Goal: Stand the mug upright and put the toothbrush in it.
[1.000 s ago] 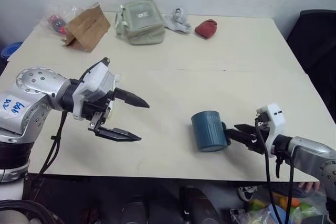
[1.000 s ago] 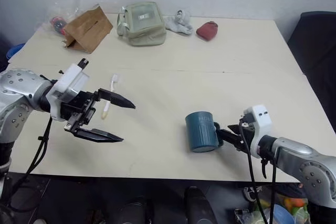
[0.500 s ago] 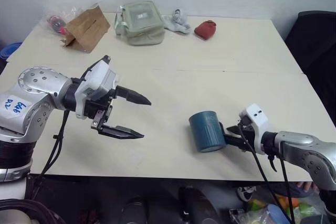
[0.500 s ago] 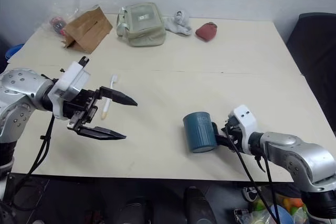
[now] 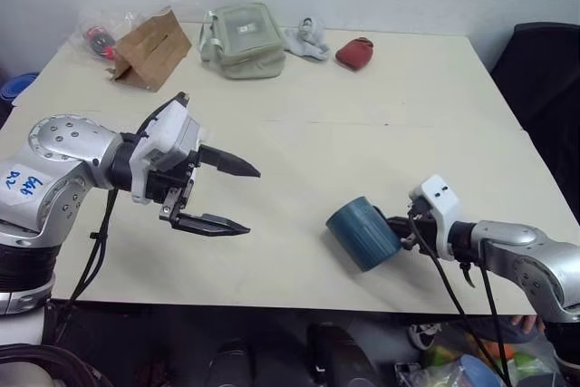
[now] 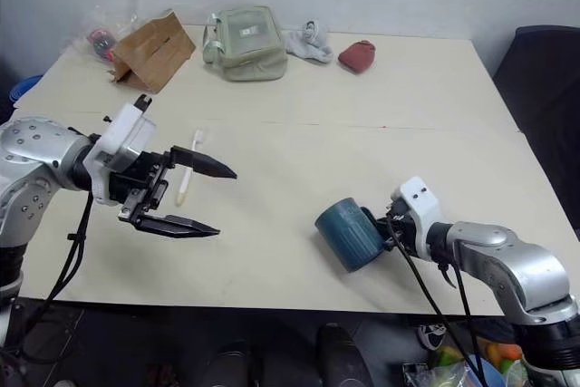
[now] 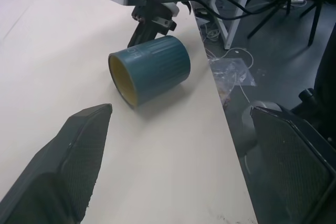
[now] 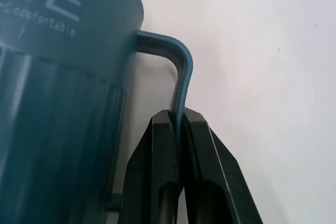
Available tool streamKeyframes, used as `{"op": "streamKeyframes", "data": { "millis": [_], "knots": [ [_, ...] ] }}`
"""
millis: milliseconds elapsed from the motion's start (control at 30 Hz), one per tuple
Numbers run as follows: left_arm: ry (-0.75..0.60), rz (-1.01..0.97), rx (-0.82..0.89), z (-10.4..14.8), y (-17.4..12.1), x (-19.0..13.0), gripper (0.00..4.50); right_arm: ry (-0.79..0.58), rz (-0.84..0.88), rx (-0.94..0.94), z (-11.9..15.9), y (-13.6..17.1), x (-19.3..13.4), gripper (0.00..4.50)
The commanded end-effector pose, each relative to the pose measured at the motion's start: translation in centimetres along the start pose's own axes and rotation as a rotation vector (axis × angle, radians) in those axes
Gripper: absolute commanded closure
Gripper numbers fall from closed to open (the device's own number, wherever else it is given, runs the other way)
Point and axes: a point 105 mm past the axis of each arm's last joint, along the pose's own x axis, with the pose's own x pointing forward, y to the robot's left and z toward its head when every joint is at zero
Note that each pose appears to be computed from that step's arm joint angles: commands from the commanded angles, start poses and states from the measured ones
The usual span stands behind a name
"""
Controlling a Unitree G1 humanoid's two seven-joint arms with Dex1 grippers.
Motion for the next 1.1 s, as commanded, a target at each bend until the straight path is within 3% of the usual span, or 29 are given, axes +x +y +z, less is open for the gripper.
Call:
{"op": "streamKeyframes", "data": {
  "millis": [33, 267, 400, 600, 933, 1033, 1100],
  "knots": [
    [-0.008, 0.093, 0.016, 0.8, 0.3, -1.4, 0.0, -0.252, -0.057, -0.046, 4.7, 0.2, 1.1, 4.47],
    [-0.054, 0.343, -0.09, 1.0, 0.7, -5.5, 0.0, -0.593, -0.064, -0.008, 9.8, 3.5, 7.0, 4.47],
    [-0.038, 0.442, -0.124, 0.6, 0.4, -7.0, 0.0, -0.711, -0.102, -0.063, 10.5, 4.5, 10.1, 4.47],
    [-0.024, 0.491, -0.136, 0.6, 0.2, -7.6, 0.0, -0.739, -0.168, -0.077, 10.1, 4.4, 13.6, 4.47],
    [-0.016, 0.466, -0.125, 0.4, 0.6, -7.0, 0.0, -0.727, -0.128, -0.239, 7.2, 4.2, 12.2, 4.47],
    [-0.011, 0.451, -0.123, 0.1, 0.7, -6.7, 0.0, -0.718, -0.12, -0.255, 6.6, 4.1, 11.4, 3.75],
    [-0.014, 0.446, -0.122, 0.0, 0.9, -6.6, 0.0, -0.707, -0.121, -0.282, 6.3, 4.0, 11.0, 3.0]
  ]
}}
